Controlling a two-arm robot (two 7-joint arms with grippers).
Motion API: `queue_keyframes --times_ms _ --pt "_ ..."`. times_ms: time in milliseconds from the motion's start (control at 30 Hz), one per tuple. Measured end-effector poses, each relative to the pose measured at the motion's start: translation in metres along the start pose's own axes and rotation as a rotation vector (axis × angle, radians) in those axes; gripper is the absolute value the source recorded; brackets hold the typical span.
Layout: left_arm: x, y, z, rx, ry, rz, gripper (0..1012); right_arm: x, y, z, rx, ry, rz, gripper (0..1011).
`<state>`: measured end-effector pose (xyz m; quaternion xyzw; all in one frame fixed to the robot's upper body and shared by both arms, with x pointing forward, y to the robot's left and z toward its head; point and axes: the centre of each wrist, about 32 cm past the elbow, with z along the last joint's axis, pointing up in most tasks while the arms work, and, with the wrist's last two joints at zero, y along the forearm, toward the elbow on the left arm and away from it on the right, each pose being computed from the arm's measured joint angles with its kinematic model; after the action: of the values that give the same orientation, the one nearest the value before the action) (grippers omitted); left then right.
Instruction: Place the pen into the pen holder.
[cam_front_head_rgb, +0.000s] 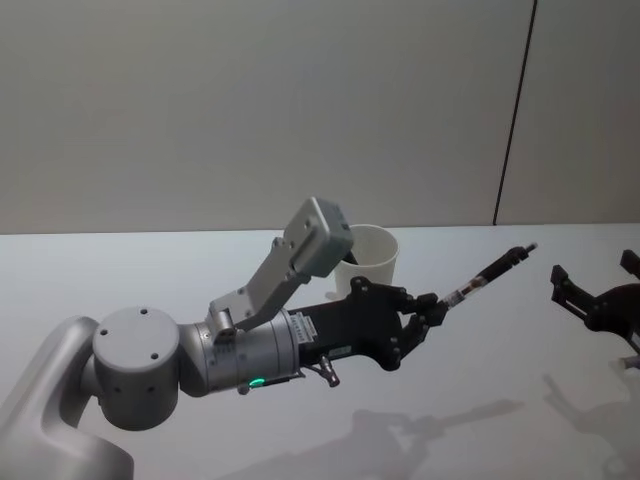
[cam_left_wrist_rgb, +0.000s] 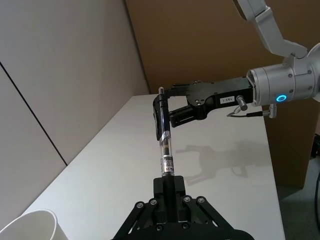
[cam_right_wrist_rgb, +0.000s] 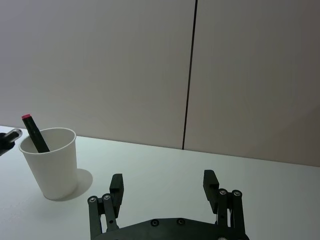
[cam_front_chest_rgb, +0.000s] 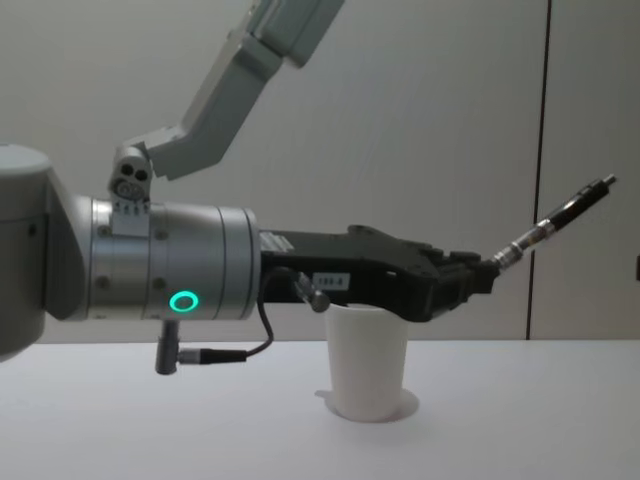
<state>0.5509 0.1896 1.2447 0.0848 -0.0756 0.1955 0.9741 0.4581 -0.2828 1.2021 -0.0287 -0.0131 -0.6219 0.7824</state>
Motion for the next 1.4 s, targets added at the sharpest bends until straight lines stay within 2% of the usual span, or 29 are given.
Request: queue_keyframes --times_ms 567,1167,1400 --pt "-0.0013 -0.0019 -0.0001 0.002 0.003 -0.015 129 0.003 -0.002 -0.002 0.010 0.018 0.026 1001" --pt "-0.0017 -0.0023 -0.0002 0.002 0.004 -0.018 129 0.020 -0.016 -0.010 0.046 0.079 0.158 1001" --pt "-0.0017 -0.0023 -0.0002 0.002 0.004 -0.019 129 0.029 -0.023 -0.016 0.062 0.121 0.225 1001"
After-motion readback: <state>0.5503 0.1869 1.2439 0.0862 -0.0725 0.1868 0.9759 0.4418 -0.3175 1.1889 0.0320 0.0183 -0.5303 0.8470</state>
